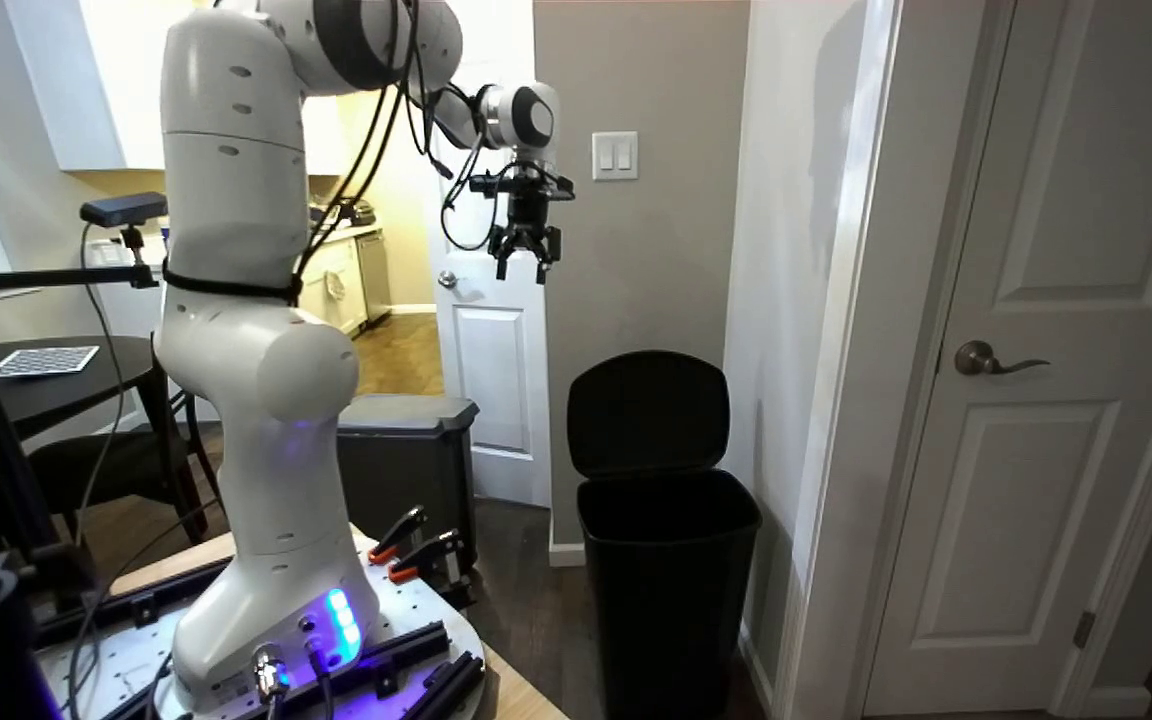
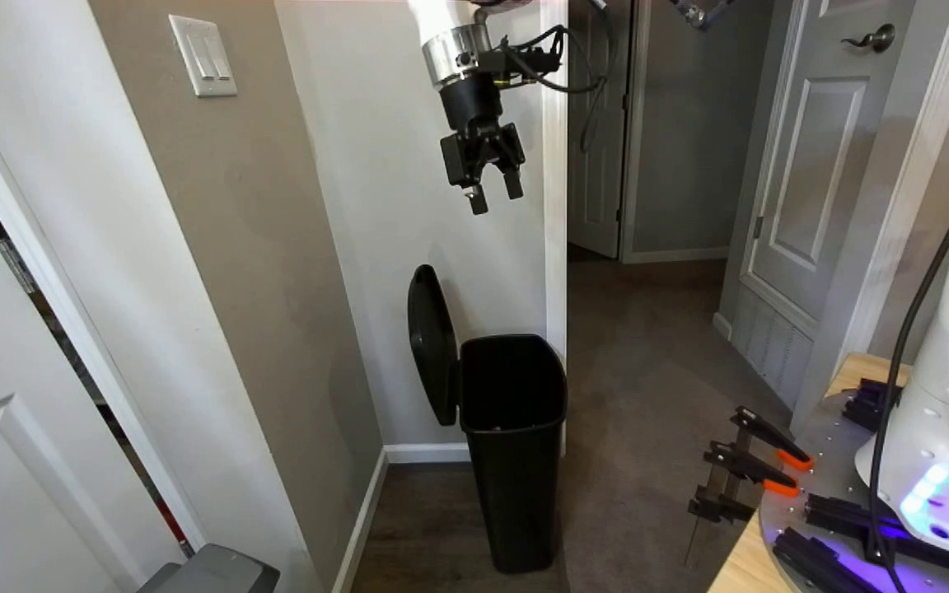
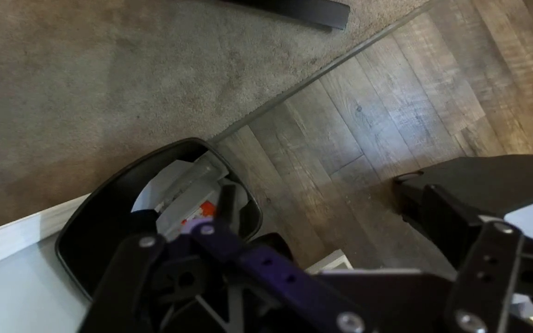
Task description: Close the lid of the black bin
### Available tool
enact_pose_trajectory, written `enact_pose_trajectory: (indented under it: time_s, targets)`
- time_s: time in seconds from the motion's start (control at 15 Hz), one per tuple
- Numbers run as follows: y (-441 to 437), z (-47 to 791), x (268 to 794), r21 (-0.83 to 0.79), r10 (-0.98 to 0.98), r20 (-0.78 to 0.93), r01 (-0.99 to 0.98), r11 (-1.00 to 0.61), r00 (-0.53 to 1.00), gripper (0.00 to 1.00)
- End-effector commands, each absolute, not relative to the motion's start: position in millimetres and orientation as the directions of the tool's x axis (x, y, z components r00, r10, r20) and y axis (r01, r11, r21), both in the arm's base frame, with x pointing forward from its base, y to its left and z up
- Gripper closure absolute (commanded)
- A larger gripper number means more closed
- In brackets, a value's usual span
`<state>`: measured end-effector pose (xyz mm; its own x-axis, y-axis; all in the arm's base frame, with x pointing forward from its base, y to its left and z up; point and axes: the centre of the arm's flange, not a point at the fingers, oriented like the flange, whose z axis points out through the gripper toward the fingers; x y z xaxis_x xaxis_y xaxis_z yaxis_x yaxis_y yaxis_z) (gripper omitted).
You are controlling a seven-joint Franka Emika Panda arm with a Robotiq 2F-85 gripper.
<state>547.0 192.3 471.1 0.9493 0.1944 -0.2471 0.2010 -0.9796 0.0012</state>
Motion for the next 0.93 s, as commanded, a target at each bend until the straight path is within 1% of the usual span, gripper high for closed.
enact_pose_trajectory:
  time_s: [0.0, 0.27, 0.47, 0.6, 0.67, 0.87]
  targets:
    - [175.3, 468.4, 597.4, 0.039, 0.095, -0.169, 0.103, -0.994, 0.981, 0.00]
    - [151.8, 469.4, 637.0, 0.091, -0.074, -0.028, -0.071, -0.993, 0.997, 0.00]
    - [138.7, 474.4, 662.4, 0.108, -0.188, 0.011, -0.188, -0.976, 0.982, 0.00]
    - [133.5, 474.4, 673.2, 0.076, -0.210, -0.027, -0.208, -0.975, 0.977, 0.00]
    - [131.1, 471.5, 654.4, 0.082, -0.170, -0.005, -0.169, -0.982, 0.986, 0.00]
    - [129.2, 467.9, 664.5, 0.082, -0.180, -0.013, -0.179, -0.980, 0.984, 0.00]
